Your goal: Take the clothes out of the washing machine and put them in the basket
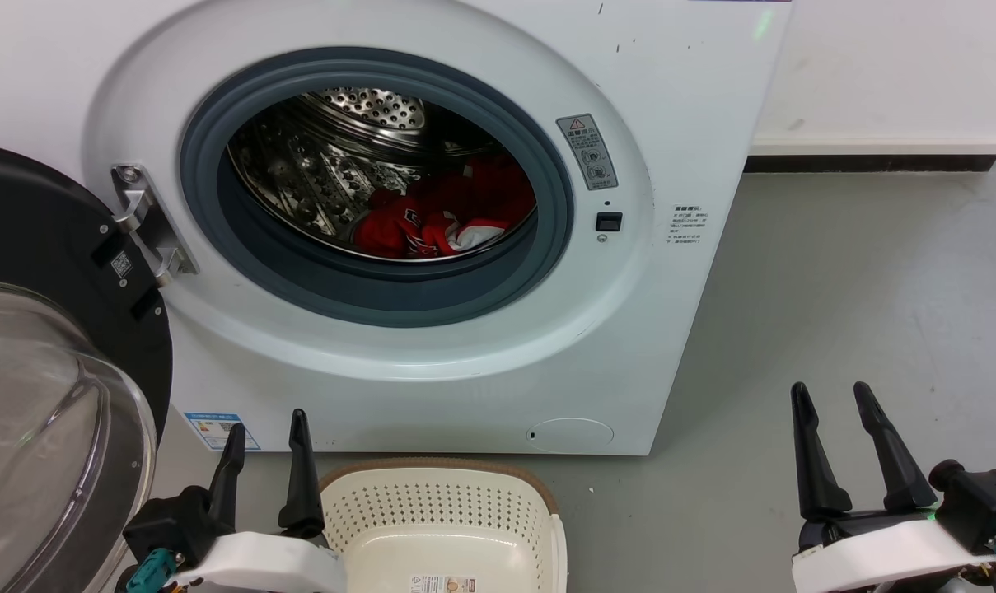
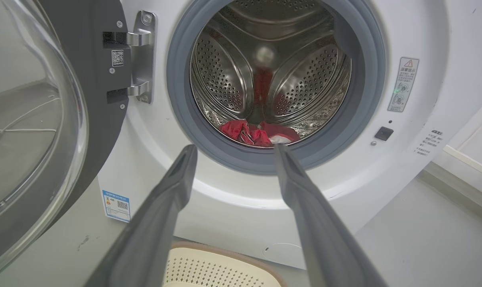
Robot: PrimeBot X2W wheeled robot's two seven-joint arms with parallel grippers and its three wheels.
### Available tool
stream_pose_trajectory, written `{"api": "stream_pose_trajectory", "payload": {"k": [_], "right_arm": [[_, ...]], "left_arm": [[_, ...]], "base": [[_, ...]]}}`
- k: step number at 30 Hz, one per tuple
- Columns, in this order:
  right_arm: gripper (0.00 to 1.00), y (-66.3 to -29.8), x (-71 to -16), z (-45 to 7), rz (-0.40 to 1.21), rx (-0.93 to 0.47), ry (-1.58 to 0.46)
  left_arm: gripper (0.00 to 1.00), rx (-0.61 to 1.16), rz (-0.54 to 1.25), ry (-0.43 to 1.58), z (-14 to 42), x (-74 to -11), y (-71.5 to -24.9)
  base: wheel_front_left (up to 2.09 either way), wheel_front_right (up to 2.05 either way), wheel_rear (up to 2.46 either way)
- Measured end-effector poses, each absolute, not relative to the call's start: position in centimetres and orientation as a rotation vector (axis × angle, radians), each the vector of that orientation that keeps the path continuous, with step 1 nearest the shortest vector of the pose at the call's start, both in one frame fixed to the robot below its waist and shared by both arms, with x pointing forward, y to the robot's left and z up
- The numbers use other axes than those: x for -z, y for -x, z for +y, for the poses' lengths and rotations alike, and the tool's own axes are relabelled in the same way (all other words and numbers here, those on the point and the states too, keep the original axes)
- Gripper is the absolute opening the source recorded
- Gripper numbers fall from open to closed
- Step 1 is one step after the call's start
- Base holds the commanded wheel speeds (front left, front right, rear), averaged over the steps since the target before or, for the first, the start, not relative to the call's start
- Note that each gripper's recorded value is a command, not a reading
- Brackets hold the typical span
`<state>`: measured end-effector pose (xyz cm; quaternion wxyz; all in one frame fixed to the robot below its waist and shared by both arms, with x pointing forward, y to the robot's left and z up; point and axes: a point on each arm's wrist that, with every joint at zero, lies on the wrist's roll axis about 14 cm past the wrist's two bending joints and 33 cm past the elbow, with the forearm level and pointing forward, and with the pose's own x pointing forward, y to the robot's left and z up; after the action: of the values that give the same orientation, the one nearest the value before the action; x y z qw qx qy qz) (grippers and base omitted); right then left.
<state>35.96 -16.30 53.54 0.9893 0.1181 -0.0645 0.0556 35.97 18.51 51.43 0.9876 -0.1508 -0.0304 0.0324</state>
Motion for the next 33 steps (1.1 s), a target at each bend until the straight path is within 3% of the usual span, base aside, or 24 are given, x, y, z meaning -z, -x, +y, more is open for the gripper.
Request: {"api": "stream_pose_trajectory", "payload": {"k": [33], "right_arm": [[1.0, -35.1, -54.6, -15.5, -0.198, -0.148, 0.016]], "left_arm": [[1.0, -0.04, -0.107, 0.048, 18.1, -51.7, -35.1]], "base": [[0.0, 0.0, 0.0]]}}
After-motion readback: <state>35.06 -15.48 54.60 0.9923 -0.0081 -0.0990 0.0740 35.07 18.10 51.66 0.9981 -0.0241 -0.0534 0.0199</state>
